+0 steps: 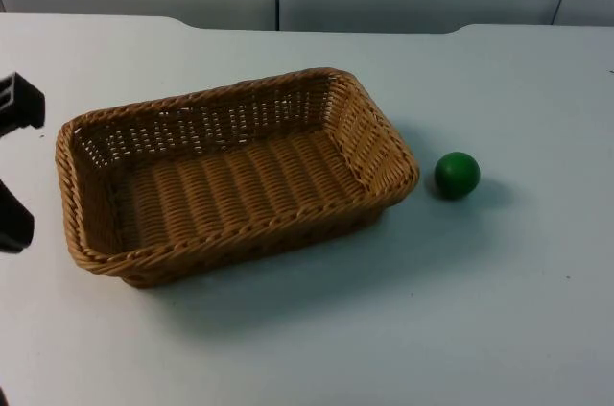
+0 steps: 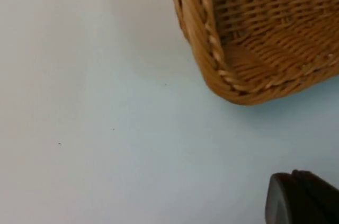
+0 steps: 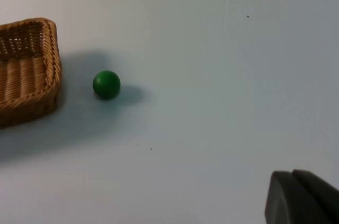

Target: Pick up the basket with the left hand and place the ball into the basket with the right hand.

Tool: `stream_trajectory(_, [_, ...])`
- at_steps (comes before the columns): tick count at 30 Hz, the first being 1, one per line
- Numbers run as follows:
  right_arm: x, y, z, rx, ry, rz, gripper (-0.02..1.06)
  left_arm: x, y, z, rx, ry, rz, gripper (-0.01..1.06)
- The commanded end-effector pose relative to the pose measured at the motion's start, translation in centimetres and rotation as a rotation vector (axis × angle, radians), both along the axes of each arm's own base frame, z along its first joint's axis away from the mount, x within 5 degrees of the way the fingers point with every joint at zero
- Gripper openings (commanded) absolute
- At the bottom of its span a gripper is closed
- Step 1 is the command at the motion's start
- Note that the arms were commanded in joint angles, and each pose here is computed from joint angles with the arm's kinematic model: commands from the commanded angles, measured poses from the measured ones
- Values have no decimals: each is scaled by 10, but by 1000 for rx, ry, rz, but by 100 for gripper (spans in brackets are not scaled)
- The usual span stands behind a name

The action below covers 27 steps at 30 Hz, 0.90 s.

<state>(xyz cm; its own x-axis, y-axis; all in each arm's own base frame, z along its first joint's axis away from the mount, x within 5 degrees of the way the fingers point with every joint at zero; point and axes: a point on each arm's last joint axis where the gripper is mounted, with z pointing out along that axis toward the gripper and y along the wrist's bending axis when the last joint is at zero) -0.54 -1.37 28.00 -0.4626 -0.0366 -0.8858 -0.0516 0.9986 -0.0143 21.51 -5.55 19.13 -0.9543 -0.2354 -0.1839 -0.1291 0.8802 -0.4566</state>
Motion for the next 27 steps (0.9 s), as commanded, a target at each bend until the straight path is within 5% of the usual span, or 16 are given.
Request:
stream_trajectory(1, [0, 0, -1, -1, -8, 0, 0, 3, -1, -5, 10, 6, 5, 0])
stream_trajectory(5, [0, 0, -1, -1, -8, 0, 0, 8, 2, -9, 41, -19, 10, 0])
stream_trajectory(9, [0, 0, -1, -1, -8, 0, 0, 8, 1, -10, 70, -69, -93, 9])
stream_trajectory(13, [0, 0, -1, -1, -8, 0, 0, 14, 3, -8, 89, -122, -70, 61])
stream_trajectory(14, [0, 0, -1, -1, -8, 0, 0, 14, 3, -8, 89, -122, -70, 61])
stream_trajectory(16, [0, 0, -1, -1, -8, 0, 0, 19, 4, -7, 72, -150, 18, 80])
stream_trajectory(27, [0, 0, -1, -1, -8, 0, 0, 32, 7, -27, 86, -128, 112, 81])
